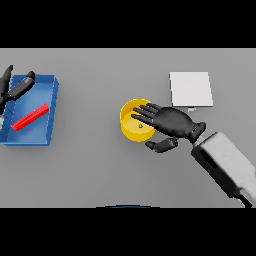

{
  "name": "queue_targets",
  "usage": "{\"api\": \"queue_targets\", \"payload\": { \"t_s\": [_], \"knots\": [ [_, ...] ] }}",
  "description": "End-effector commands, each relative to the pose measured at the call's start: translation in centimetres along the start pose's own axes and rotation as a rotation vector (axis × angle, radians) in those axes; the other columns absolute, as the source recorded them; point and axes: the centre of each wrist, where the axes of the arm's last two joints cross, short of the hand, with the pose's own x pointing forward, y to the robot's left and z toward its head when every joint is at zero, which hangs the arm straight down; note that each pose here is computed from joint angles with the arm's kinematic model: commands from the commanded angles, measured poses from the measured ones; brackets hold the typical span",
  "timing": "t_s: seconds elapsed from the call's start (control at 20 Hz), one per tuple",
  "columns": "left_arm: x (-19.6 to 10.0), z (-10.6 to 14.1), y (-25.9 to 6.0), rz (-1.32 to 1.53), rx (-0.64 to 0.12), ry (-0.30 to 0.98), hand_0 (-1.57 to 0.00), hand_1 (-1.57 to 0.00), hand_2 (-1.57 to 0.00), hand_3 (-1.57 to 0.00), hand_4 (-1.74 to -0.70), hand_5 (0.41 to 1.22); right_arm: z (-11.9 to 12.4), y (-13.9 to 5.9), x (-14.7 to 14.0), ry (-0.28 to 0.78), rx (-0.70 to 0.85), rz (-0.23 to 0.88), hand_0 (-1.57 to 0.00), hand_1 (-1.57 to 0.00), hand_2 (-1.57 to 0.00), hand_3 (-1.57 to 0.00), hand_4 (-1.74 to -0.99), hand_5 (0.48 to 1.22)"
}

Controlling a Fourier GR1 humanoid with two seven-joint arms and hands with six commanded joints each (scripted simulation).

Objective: Pick up the red beaker and tilt it to pour out 1 green nut into yellow bowl. Pick up the yellow bowl and place it on the metallic measuring scale.

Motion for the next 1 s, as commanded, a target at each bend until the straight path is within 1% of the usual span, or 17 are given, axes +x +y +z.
{"api": "queue_targets", "payload": {
  "t_s": [0.0, 0.05, 0.15, 0.25, 0.35, 0.55, 0.6, 0.65, 0.75, 0.8, 0.9, 0.95],
  "knots": [
    [-0.2, 0.1, 0.1, 0.002, 0.004, -0.003, 0.0, 0.0, 0.0, 0.0, -0.72, 0.687, -0.3, -0.1, 0.0, -0.017, 0.031, 0.016, 0.0, 0.0, 0.0, 0.0, -1.215, 0.704],
    [-0.1, 0.2, 0.2, 0.006, -0.001, 0.004, 0.0, 0.0, 0.0, 0.0, -0.72, 0.688, -0.9, -0.5, 0.0, -0.008, 0.069, 0.038, 0.0, 0.0, 0.0, 0.0, -1.219, 0.705],
    [-0.3, 0.1, 0.0, 0.006, -0.003, 0.0, 0.0, 0.0, 0.0, 0.0, -0.72, 0.688, -2.0, -0.5, 0.3, -0.004, 0.13, 0.073, 0.0, 0.0, 0.0, 0.0, -1.223, 0.704],
    [-0.5, 0.1, 0.1, 0.013, -0.003, -0.004, 0.0, 0.0, 0.0, 0.0, -0.72, 0.686, -2.9, 0.0, 0.2, 0.004, 0.178, 0.11, 0.0, 0.0, 0.0, 0.0, -1.226, 0.702],
    [-0.6, 0.0, -0.1, 0.011, -0.004, -0.003, 0.0, 0.0, 0.0, 0.0, -0.72, 0.687, -3.5, 0.2, -0.1, 0.007, 0.215, 0.13, 0.0, 0.0, 0.0, 0.0, -1.239, 0.705],
    [-0.8, 0.1, 0.2, 0.017, -0.001, -0.01, 0.0, 0.0, 0.0, 0.0, -0.72, 0.682, -5.0, -0.2, 0.1, 0.02, 0.285, 0.17, 0.0, 0.0, 0.0, 0.0, -1.27, 0.727],
    [-0.8, 0.0, 0.4, 0.016, -0.001, -0.007, 0.0, 0.0, 0.0, 0.0, -0.72, 0.684, -4.9, -0.1, -0.1, 0.013, 0.3, 0.173, 0.0, 0.0, 0.0, 0.0, -1.275, 0.735],
    [-0.6, 0.0, 0.5, 0.013, -0.005, -0.009, 0.0, 0.0, 0.0, 0.0, -0.72, 0.686, -5.2, -0.2, 0.1, 0.017, 0.311, 0.179, 0.0, 0.0, 0.0, 0.0, -1.281, 0.74],
    [-0.6, 0.1, 0.6, 0.024, -0.005, -0.017, 0.0, 0.0, 0.0, 0.0, -0.72, 0.688, -5.7, -0.1, 0.4, 0.021, 0.319, 0.159, 0.0, 0.0, 0.0, 0.0, -1.297, 0.753],
    [-0.6, 0.4, 0.8, 0.031, -0.005, -0.022, 0.0, 0.0, 0.0, 0.0, -0.72, 0.686, -5.6, 0.0, 0.3, 0.028, 0.322, 0.136, 0.0, 0.0, 0.0, 0.0, -1.305, 0.763],
    [-0.4, 0.5, 1.1, 0.027, -0.001, -0.013, 0.0, 0.0, 0.0, 0.0, -0.71, 0.686, -5.7, 0.2, 0.4, 0.054, 0.325, 0.121, 0.0, -0.02, -0.02, -0.04, -1.336, 0.81],
    [-0.6, 0.5, 0.8, 0.022, -0.003, -0.013, 0.0, 0.0, 0.0, 0.0, -0.71, 0.689, -6.0, 0.1, 0.2, 0.05, 0.332, 0.117, -0.11, -0.1, -0.09, -0.1, -1.36, 0.842]
  ]
}}
